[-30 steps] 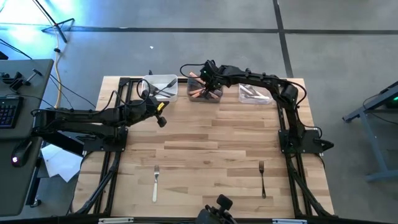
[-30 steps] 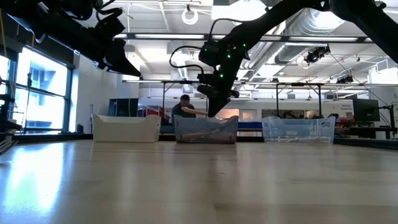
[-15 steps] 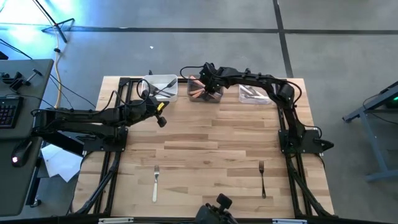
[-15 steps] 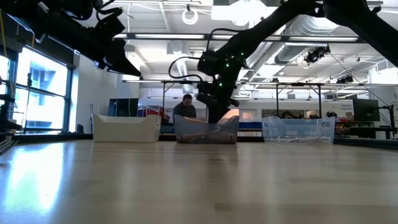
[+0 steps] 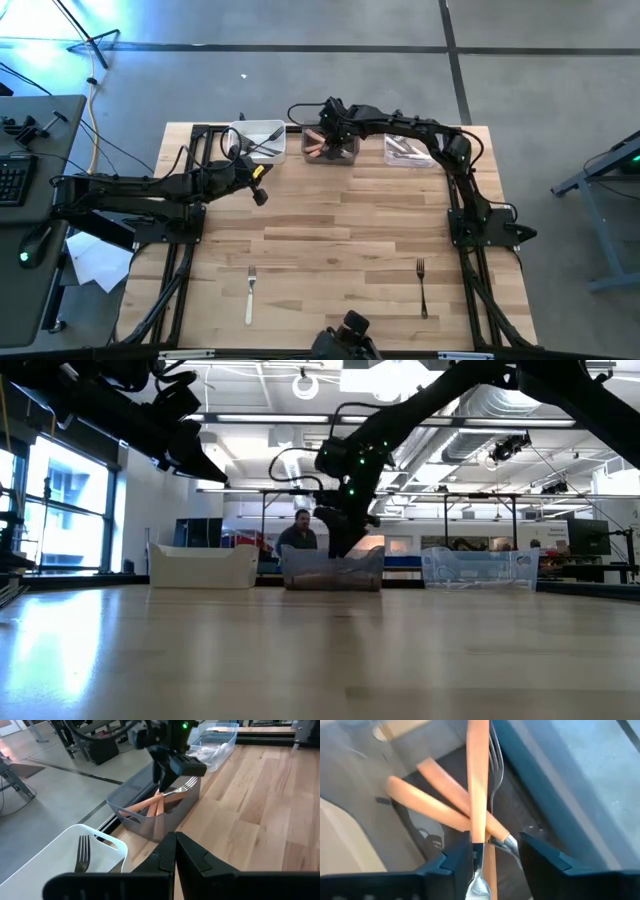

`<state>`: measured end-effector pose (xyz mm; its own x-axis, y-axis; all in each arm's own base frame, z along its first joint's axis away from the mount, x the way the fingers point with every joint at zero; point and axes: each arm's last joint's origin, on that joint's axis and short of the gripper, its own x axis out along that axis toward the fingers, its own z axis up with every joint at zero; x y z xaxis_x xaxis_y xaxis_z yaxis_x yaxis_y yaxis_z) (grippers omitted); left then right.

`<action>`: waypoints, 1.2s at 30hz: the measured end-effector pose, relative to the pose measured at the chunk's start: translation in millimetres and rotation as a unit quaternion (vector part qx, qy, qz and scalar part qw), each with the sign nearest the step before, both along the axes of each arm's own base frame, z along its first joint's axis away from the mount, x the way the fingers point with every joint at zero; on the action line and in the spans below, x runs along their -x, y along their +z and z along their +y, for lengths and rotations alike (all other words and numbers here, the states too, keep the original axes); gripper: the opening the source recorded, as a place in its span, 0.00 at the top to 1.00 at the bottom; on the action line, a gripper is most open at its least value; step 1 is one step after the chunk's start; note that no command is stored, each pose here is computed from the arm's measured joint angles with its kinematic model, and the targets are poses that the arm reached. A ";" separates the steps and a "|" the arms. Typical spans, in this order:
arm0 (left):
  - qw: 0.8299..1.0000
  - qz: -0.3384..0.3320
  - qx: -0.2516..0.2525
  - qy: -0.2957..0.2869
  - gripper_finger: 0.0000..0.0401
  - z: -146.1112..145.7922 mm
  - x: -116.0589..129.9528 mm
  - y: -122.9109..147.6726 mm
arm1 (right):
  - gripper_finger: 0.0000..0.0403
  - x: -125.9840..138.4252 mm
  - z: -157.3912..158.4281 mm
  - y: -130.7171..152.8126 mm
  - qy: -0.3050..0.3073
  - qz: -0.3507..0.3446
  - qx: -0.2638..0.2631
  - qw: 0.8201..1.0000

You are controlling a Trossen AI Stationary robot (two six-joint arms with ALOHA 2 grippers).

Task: Sort silverware by color (type)
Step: Put the orange fork into the black bin, then put the white fork into the transparent bin

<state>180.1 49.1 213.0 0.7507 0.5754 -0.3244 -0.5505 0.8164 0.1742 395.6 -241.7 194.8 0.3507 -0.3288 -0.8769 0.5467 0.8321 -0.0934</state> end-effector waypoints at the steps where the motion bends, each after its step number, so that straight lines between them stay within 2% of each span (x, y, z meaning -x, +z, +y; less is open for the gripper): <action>1: 1.000 0.000 0.000 0.000 1.00 -0.1 0.0 0.0 | 0.61 -1.6 0.7 5.1 0.003 -0.001 0.001 1.000; 5: 1.000 0.000 0.000 0.000 0.98 0.0 0.0 0.0 | 0.55 -12.4 6.7 35.7 0.007 -0.016 0.021 1.000; 8: 1.000 0.001 0.000 0.001 0.98 0.0 0.1 -0.2 | 0.57 -17.1 16.0 56.4 0.023 -0.011 0.025 0.999; 11: 1.000 0.005 0.000 0.000 0.98 -0.1 0.3 -0.9 | 0.67 -20.1 24.4 66.0 0.028 -0.013 0.041 0.999; 16: 1.000 0.013 0.002 0.001 0.98 -0.1 1.0 -2.2 | 0.95 -20.7 41.5 51.1 0.043 -0.050 0.069 0.995; 18: 1.000 0.014 0.002 0.001 0.98 -0.1 1.0 -2.3 | 0.97 -15.4 52.6 47.4 0.047 -0.085 0.086 0.992; 21: 1.000 0.014 -0.001 0.000 0.98 -0.1 0.9 -2.0 | 0.94 -0.3 71.8 47.0 0.043 -0.149 0.103 0.983; 23: 1.000 0.011 0.004 -0.006 0.98 -0.4 0.6 -2.0 | 0.96 13.3 86.5 42.3 0.045 -0.175 0.106 0.978; 27: 0.996 0.032 0.029 -0.075 0.98 -5.3 0.1 -6.7 | 0.99 45.0 120.7 38.9 0.044 -0.234 0.116 0.964; 31: 0.994 0.049 0.049 -0.081 0.98 -11.7 1.0 -11.1 | 1.00 78.9 155.9 28.7 0.039 -0.250 0.119 0.960; 36: 0.991 0.057 0.078 -0.093 0.98 -23.6 1.2 -15.1 | 1.00 112.3 188.7 22.8 0.055 -0.296 0.134 0.944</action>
